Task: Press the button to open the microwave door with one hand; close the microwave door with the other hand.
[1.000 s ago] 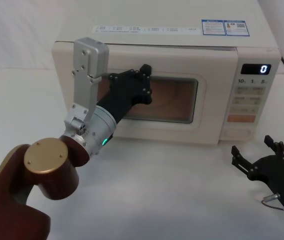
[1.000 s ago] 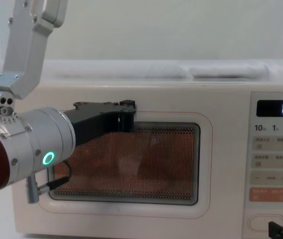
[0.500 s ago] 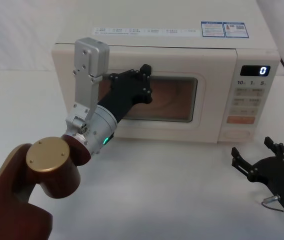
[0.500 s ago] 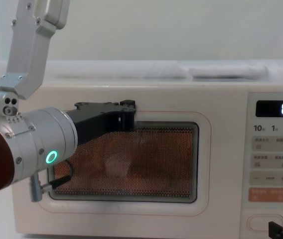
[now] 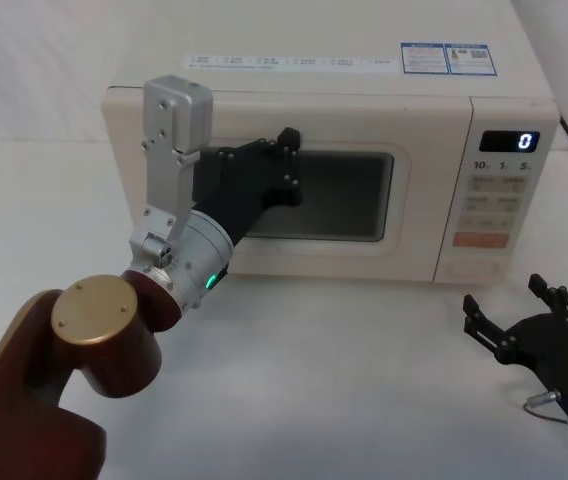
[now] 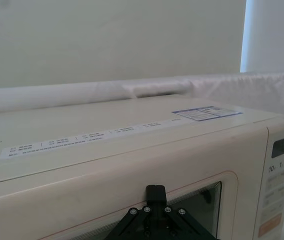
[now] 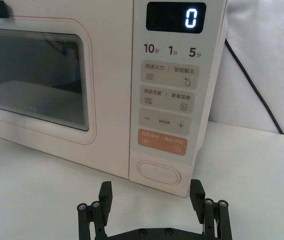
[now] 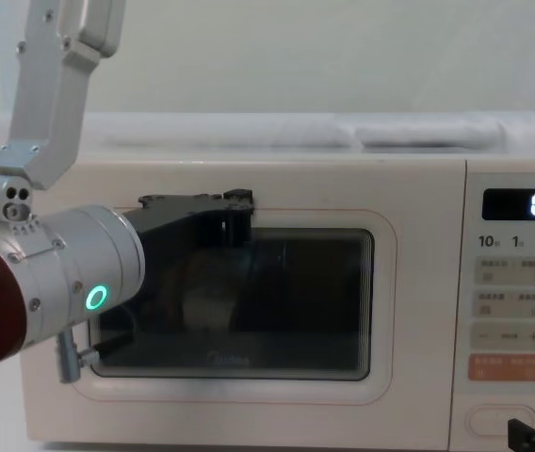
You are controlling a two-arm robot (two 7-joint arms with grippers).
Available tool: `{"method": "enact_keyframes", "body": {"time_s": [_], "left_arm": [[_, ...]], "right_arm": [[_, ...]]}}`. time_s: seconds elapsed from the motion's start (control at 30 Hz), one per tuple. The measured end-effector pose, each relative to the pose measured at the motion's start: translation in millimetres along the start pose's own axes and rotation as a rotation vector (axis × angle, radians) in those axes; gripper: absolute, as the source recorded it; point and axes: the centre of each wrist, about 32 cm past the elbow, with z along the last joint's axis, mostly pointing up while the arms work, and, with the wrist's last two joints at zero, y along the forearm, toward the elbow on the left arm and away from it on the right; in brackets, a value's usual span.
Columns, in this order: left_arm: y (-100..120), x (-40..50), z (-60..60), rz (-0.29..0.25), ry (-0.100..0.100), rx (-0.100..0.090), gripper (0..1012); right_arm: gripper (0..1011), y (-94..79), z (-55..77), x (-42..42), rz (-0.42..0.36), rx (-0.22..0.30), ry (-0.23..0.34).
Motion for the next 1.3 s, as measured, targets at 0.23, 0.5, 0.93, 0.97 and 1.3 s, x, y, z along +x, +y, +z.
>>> {"method": "enact_keyframes", "body": {"time_s": [0.23,0.5,0.93,0.97,1.3], "left_arm": [[11.8,-0.6,4.9,0.011,0.038,-0.022,0],[35.4,-2.1,7.4,0.036,0.043,-0.034,0],[80.8,4.1,-6.5,0.102,0.055,-0.039,0],[83.6,4.8,-8.3,0.108,0.058,-0.036,0],[113.5,18.4,-30.2,0.191,0.080,0.005,0]], "right_arm": [[1002,0.0,0.0,0.0,0.000,0.000,0.000],[1002,0.0,0.0,0.0,0.000,0.000,0.000],[1002,0.0,0.0,0.0,0.000,0.000,0.000],[1002,0.0,0.0,0.0,0.000,0.000,0.000],[1002,0.0,0.0,0.0,0.000,0.000,0.000]]}}
